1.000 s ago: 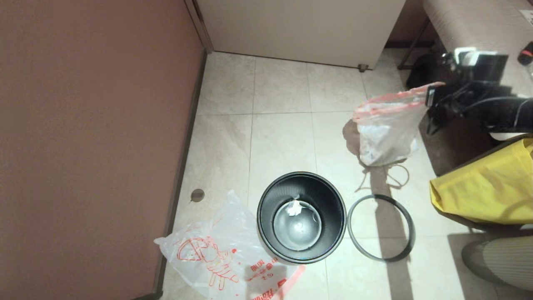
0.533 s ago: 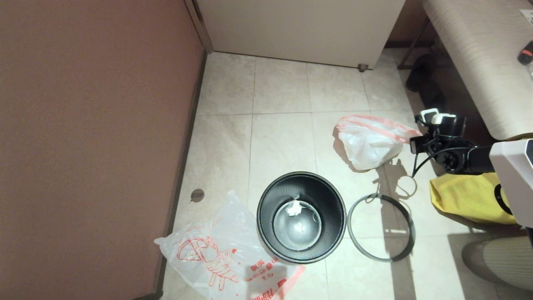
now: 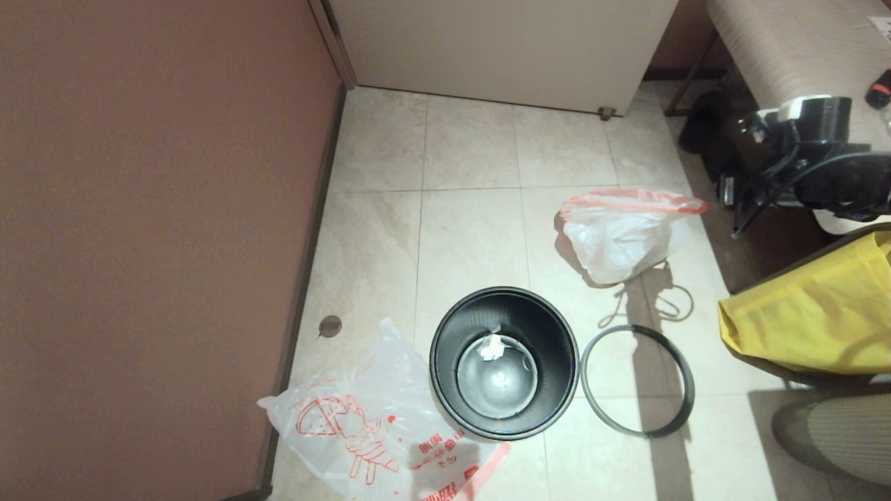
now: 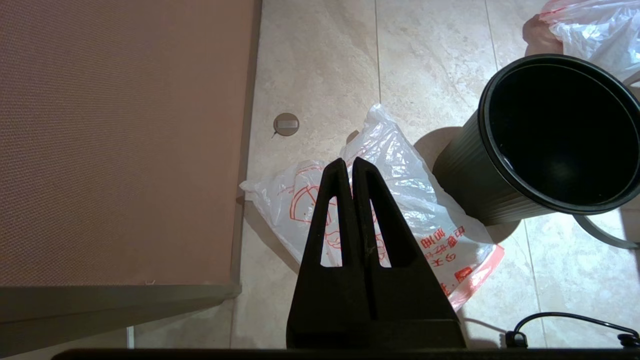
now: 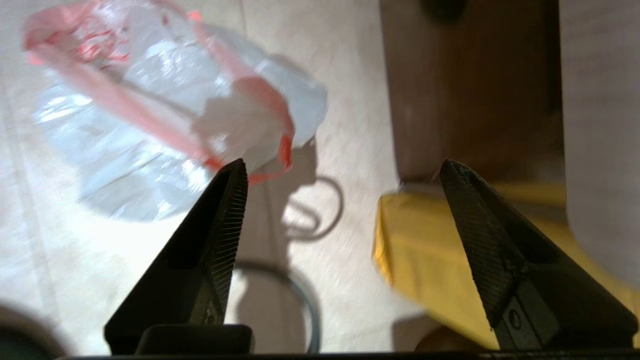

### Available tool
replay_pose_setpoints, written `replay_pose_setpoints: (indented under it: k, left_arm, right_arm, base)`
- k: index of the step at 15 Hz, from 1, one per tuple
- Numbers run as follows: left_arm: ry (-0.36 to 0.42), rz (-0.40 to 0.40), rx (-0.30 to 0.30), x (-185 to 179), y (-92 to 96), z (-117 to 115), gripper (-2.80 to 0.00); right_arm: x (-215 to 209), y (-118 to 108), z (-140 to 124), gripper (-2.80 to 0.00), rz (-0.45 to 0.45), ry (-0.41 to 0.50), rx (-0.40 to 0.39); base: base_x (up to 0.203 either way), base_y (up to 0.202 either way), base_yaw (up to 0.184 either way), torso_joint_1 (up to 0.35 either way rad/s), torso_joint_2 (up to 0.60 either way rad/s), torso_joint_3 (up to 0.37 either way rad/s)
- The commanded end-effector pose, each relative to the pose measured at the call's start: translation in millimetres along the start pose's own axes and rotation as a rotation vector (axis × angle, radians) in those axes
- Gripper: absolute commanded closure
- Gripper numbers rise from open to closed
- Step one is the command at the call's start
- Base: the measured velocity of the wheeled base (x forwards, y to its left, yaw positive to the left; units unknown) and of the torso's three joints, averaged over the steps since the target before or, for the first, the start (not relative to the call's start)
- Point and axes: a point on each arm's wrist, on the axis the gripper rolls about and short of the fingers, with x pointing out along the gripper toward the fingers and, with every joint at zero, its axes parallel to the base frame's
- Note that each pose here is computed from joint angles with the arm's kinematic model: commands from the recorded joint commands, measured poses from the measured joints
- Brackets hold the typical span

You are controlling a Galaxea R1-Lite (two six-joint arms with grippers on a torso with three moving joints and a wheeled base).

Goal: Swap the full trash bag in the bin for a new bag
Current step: Place the trash bag on the floor

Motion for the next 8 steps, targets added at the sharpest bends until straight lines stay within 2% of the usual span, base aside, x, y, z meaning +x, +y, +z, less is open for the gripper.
replay_pose_setpoints:
  k: [1, 3, 5, 6, 8]
  left_arm:
    - [-0.001, 0.001, 0.0, 0, 0.0, 0, 0.0]
    - [0.0, 0.001, 0.0, 0, 0.0, 0, 0.0]
    - [0.0, 0.001, 0.0, 0, 0.0, 0, 0.0]
    - [0.0, 0.001, 0.0, 0, 0.0, 0, 0.0]
    - [-0.001, 0.001, 0.0, 0, 0.0, 0, 0.0]
  right_arm:
    - [-66, -3, 27, -2.8, 0.051, 0.07, 0.119]
    - [-94, -4, 26, -2.8, 0.119, 0.183, 0.201]
    - [-123, -10, 26, -2.8, 0.139, 0.251, 0.254]
    - [-135, -12, 26, 0.0, 0.155, 0.269, 0.264]
    - [-160, -18, 21, 0.0, 0.172, 0.291, 0.271]
  base:
    - [0.0, 0.0, 0.0, 0.0, 0.0, 0.0]
    - [0.0, 0.0, 0.0, 0.0, 0.0, 0.0]
    - [0.0, 0.0, 0.0, 0.0, 0.0, 0.0]
    - [0.0, 0.0, 0.0, 0.0, 0.0, 0.0]
    - [0.0, 0.0, 0.0, 0.0, 0.0, 0.0]
